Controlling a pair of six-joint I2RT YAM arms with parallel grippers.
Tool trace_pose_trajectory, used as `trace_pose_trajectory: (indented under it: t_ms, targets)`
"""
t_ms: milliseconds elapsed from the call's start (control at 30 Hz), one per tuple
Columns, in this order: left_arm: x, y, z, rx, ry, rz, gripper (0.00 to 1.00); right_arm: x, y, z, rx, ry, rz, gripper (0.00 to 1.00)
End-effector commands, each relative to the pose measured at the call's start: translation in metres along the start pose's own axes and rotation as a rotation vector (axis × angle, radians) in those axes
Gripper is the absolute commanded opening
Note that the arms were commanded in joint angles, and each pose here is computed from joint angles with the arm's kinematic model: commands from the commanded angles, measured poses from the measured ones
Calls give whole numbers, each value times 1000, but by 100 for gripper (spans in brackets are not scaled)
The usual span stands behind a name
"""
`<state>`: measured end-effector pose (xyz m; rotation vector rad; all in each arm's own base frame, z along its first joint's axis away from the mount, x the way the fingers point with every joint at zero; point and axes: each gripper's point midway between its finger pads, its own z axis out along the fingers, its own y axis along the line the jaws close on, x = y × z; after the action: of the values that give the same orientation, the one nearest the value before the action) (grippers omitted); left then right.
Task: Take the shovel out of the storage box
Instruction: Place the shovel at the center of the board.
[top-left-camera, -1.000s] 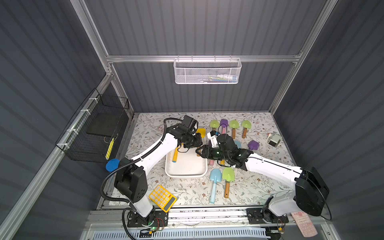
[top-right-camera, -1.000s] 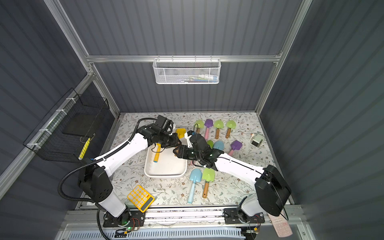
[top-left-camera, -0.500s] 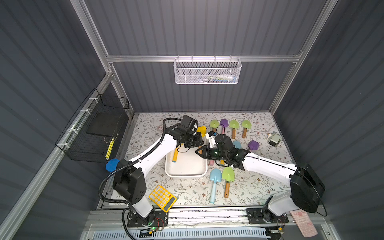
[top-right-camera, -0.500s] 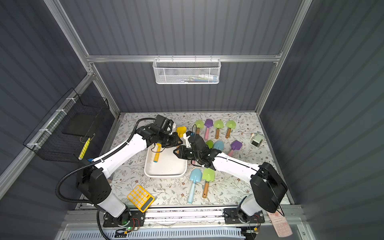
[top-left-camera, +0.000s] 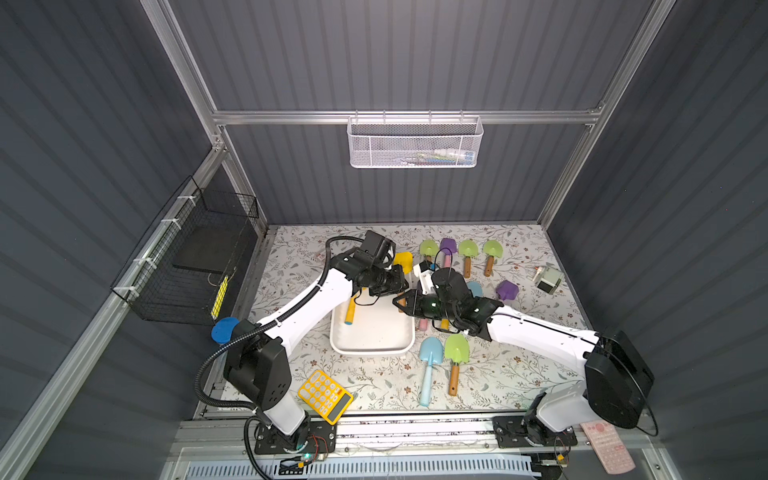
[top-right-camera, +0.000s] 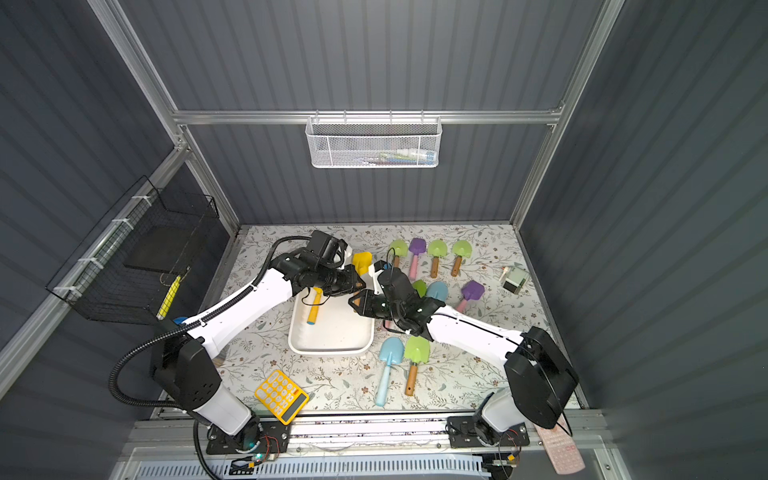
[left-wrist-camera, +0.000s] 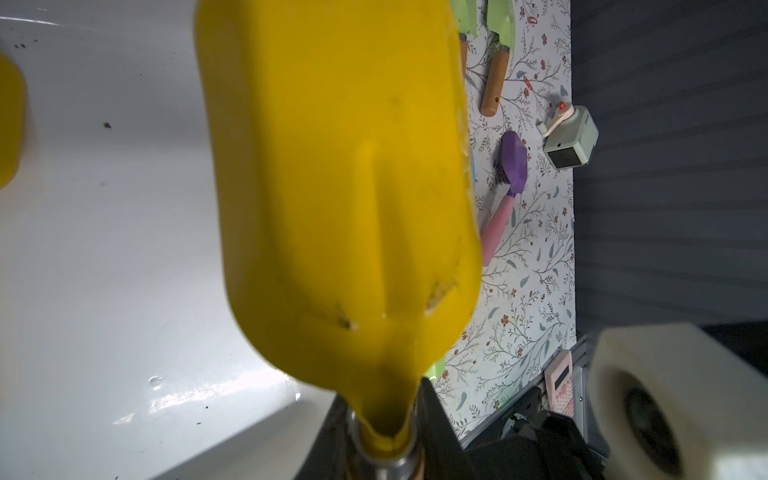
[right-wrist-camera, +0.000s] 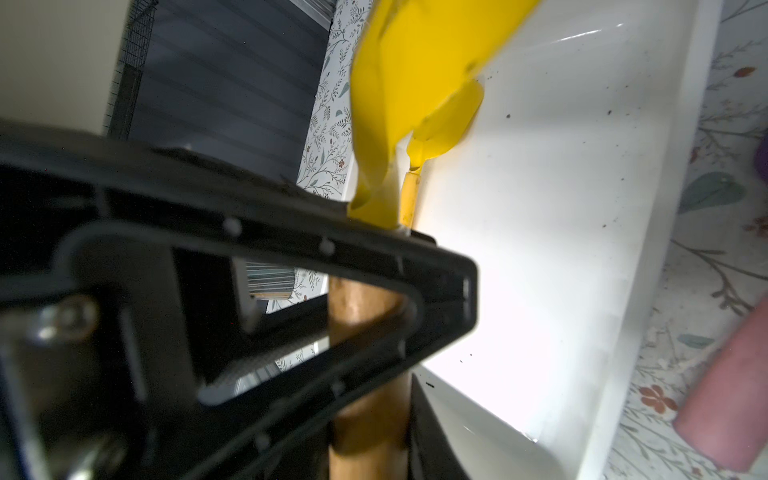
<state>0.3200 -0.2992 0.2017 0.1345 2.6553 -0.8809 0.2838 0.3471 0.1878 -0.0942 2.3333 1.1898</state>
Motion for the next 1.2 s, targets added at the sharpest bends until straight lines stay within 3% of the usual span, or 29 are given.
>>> trace_pose_trajectory:
  t_ms: [0,100,167,233,333,533,867,1167]
  targets:
    - [-2,-8,-7,15,-1,26,46,-5,8,-12,-16,-31,-22,4]
    - [-11,-15,-15,14,-29,53,76,-2,4,-20,-8,-39,-18,4]
    - [-21,-21,-26,15,-63,82,87,3,-1,-28,4,-44,-16,4]
    - [-29,-23,-40,3,-104,104,91,7,-9,-36,16,-45,-4,4]
    - [-40,-10,-52,-53,-142,124,92,18,-21,-53,47,-33,3,3]
    - [-40,50,-50,-232,-144,117,92,52,-51,-101,107,4,42,4]
    - [-17,92,-15,-257,-61,74,92,114,-105,-144,127,35,242,3]
    - [-16,111,-15,-320,-74,80,92,148,-149,-164,236,33,383,5]
